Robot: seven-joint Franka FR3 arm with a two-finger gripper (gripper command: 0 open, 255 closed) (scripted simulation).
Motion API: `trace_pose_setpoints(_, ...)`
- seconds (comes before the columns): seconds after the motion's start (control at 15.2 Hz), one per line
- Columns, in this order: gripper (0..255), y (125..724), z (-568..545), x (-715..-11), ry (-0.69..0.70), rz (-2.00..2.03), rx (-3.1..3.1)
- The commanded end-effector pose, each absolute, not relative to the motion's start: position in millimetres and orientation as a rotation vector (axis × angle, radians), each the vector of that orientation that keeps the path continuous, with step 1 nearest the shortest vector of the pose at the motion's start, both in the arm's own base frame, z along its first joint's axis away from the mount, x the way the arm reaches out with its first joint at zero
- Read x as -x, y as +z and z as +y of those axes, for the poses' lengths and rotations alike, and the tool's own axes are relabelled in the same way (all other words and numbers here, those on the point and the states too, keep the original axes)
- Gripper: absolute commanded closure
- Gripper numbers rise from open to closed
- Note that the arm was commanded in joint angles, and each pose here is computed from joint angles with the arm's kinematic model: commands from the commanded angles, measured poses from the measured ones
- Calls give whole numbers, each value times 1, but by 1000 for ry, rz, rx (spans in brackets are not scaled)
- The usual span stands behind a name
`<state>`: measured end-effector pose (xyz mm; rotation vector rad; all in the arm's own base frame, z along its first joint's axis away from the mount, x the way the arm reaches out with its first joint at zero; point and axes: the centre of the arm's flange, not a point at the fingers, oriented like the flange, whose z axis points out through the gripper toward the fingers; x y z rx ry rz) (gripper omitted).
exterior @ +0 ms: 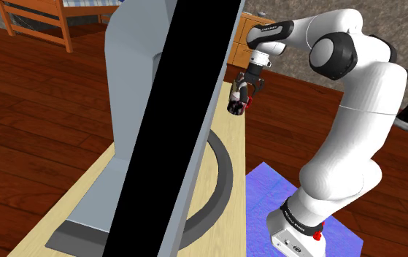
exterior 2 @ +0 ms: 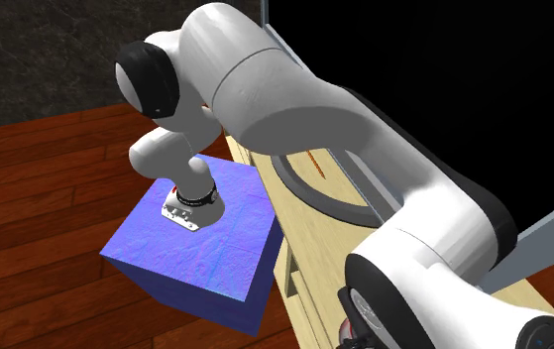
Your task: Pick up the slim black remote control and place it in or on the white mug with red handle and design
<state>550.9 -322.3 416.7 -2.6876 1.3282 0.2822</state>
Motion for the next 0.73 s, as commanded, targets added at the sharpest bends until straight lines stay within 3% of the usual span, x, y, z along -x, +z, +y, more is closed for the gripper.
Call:
trace_pose_setpoints(0.0,0,437,-325,-552,283,1328,2687)
trace_pose_setpoints(0.13,0,460,-330,-555,283,1328,2687)
trace_pose_setpoints(0.66,0,460,-330,-555,283,1328,2687)
